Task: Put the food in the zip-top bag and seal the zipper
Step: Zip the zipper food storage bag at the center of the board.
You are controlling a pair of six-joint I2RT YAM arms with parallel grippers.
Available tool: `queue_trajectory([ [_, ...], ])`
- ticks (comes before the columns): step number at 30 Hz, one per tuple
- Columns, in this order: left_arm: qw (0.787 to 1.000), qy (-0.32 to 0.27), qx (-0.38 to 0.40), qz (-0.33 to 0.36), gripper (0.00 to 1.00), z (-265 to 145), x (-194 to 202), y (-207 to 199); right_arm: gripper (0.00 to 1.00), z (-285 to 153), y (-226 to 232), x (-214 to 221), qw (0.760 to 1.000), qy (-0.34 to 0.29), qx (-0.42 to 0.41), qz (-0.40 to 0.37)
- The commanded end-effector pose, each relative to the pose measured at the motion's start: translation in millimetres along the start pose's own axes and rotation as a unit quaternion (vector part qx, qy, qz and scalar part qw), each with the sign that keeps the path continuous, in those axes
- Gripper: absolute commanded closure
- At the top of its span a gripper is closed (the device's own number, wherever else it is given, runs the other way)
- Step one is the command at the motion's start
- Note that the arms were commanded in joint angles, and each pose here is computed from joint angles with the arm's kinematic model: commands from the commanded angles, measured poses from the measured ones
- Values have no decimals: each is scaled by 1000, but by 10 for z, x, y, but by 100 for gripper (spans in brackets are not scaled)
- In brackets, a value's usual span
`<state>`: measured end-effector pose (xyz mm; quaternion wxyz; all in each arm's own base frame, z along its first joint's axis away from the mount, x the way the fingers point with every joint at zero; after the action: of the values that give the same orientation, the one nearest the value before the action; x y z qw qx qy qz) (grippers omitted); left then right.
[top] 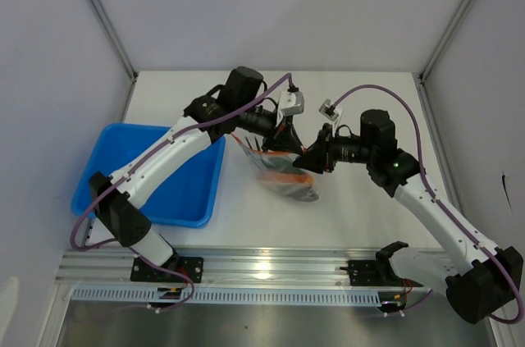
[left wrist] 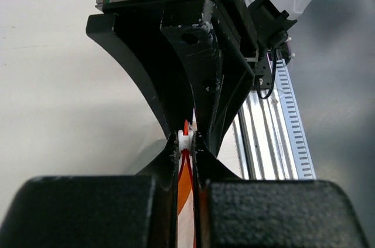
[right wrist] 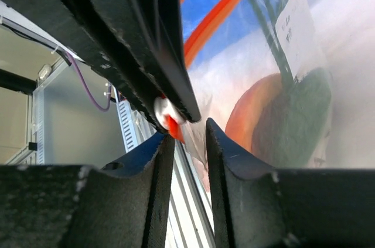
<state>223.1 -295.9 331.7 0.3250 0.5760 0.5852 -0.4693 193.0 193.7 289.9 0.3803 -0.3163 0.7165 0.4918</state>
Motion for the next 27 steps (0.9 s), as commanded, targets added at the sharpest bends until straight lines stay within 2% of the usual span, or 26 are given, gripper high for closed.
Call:
queue_trajectory([
  [1,999,-19,26,8,99,-35,-187,-75,70,-66,140,-258,998,-33,-8,-52],
  [3,999,-21,30,8,99,-39,-197,-82,77,-49,128,-252,998,-28,-11,-52],
  [4,999,-23,33,7,99,-38,-205,-87,86,-45,130,-248,998,-28,-12,-53],
  [6,999,-26,35,7,99,-50,-224,-88,93,-31,137,-237,998,-26,-15,-55],
  [12,998,-35,44,-2,99,-77,-248,-80,88,-6,159,-213,998,-23,-24,-59],
  [13,998,-35,44,-3,99,-76,-244,-81,85,-1,158,-211,998,-22,-23,-59],
  [17,998,-38,46,-3,99,-82,-252,-77,85,37,145,-182,998,-17,-25,-53],
  [19,998,-39,47,-4,99,-78,-262,-80,89,64,138,-179,998,-17,-26,-53],
  [21,998,-37,47,-7,100,-77,-246,-66,100,88,143,-186,998,-18,-29,-50],
  [25,999,-32,36,-20,99,-87,-212,-16,100,99,164,-207,998,-27,-18,-47],
  [27,998,-33,39,-48,99,-111,-190,41,100,86,177,-191,998,-33,-13,-46],
])
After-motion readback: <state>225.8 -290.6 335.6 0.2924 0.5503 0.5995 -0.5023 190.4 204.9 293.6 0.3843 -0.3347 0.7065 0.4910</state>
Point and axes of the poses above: each gripper's point midway between its finger pads, its own z axis out along the fingers, its own y axis along the line the jaws close on, x = y × z, the point moved 7 cm from there along -z, back along the fingers, and after that the axes turned 2 degrees about -z, right-handed, at the moved point
